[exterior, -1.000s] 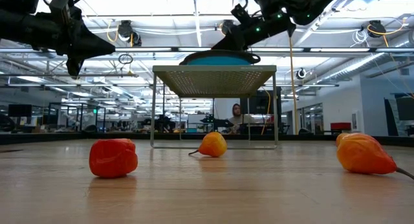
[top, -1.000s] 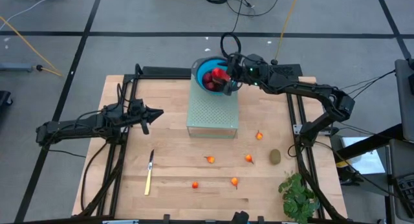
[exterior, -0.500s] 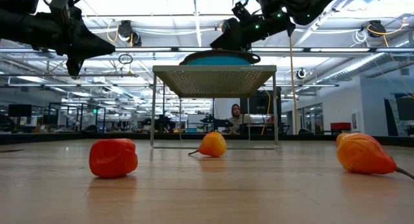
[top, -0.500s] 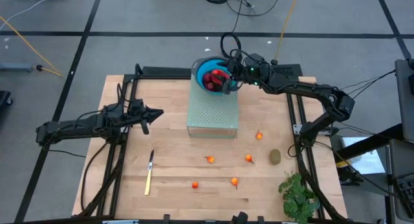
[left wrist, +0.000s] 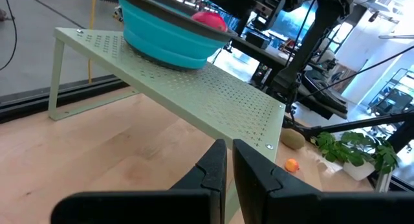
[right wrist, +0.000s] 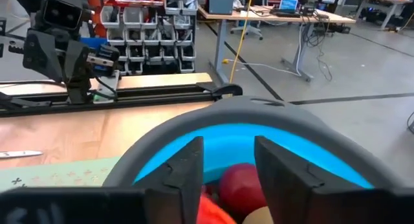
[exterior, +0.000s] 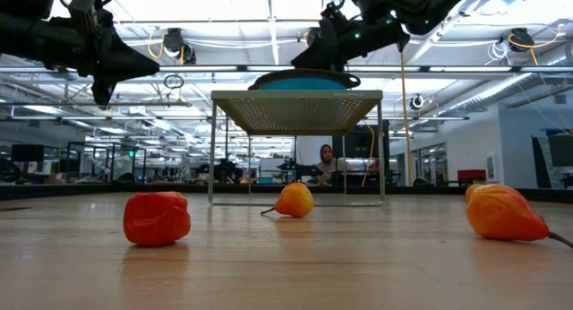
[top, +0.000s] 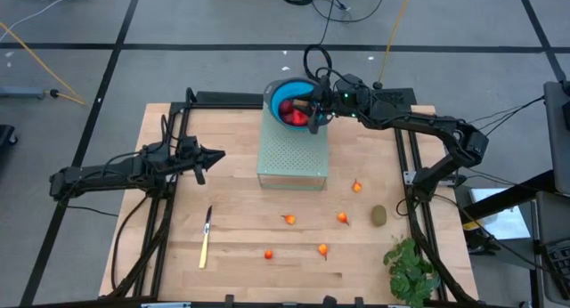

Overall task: Pick & Place Fruit
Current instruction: Put the brown kiwi into the blue strainer bowl on the shelf

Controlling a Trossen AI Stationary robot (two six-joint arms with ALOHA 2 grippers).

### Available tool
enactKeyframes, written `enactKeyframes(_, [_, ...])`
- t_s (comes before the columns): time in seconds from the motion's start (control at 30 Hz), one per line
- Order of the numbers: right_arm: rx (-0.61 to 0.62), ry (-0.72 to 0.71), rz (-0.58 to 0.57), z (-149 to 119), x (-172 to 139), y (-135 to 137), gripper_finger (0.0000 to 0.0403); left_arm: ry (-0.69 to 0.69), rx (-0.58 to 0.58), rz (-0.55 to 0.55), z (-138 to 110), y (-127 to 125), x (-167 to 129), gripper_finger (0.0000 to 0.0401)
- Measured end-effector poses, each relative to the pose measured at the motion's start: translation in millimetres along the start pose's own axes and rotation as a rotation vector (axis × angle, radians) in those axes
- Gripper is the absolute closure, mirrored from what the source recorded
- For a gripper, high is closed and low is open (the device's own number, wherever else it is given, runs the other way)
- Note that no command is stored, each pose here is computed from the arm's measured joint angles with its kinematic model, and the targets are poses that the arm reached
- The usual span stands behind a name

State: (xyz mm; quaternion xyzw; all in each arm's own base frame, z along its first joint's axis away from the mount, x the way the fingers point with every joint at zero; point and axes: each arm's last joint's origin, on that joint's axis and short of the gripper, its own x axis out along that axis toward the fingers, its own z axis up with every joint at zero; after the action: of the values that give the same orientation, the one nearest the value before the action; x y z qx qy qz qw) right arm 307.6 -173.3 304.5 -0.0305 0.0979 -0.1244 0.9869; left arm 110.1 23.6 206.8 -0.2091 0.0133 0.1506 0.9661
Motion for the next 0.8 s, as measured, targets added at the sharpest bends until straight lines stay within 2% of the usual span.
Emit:
enactKeyframes(0.23, [-0.005,-0.064,0.001,17,-13,5,0.032,0.0,-0.002,0.0,0,0,0,0.0375])
enactKeyframes(0.47, [0.027,-0.039,0.063,39,-45,30,0.0392,0.0,-0.002,0.0,0,0,0,0.0375])
enactKeyframes(0.8, [0.038,-0.006,0.18,58,-85,71,0.0402,0.0,-0.002,0.0,0,0,0,0.0375])
